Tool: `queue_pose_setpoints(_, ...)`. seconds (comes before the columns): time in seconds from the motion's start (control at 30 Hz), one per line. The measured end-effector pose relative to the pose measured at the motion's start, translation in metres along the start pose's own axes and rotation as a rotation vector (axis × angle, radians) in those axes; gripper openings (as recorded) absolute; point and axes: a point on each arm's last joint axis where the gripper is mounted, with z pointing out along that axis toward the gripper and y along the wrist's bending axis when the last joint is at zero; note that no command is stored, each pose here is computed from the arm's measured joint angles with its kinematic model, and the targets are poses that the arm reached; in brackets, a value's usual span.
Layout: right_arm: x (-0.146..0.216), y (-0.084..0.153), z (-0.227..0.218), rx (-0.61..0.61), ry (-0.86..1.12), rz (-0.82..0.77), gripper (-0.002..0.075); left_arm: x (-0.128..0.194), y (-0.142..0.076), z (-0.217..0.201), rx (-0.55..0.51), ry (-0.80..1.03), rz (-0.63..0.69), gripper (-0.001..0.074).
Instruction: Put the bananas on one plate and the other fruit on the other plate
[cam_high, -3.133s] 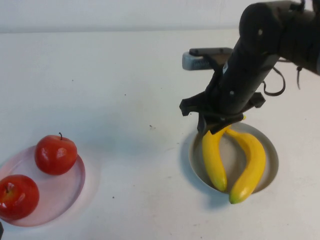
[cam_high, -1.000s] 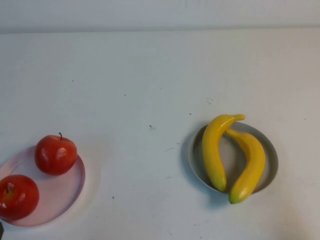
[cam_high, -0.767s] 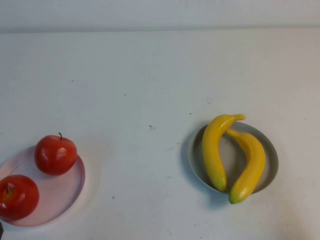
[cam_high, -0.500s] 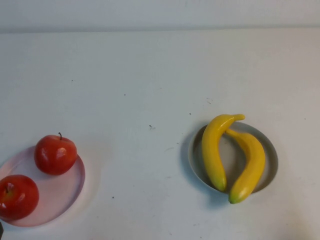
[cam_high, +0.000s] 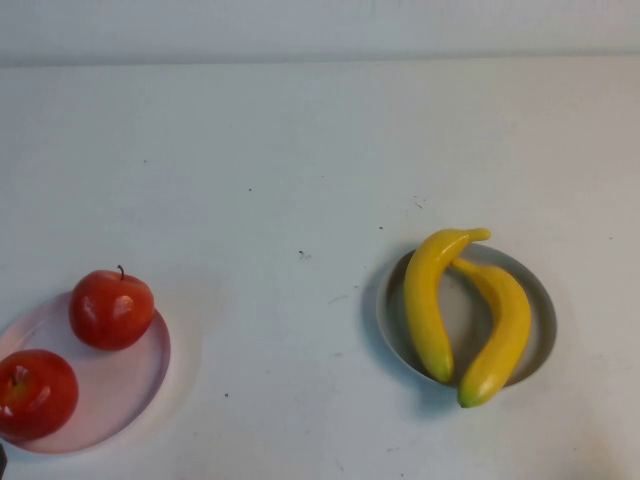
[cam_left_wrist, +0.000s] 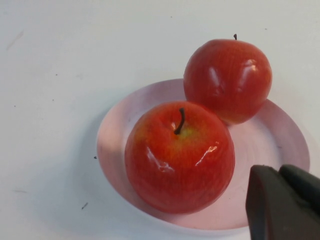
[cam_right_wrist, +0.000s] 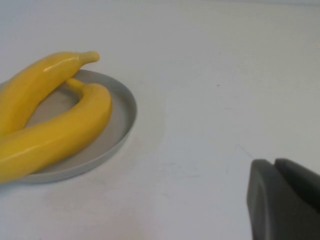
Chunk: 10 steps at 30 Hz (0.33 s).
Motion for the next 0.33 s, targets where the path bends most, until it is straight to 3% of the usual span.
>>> queue_pose_setpoints(0.33,0.0002,0.0,0.0,0.0,0.002,-0.004,-0.0015,0.0,0.0,0.0,0.0,0.0,0.0,0.0003)
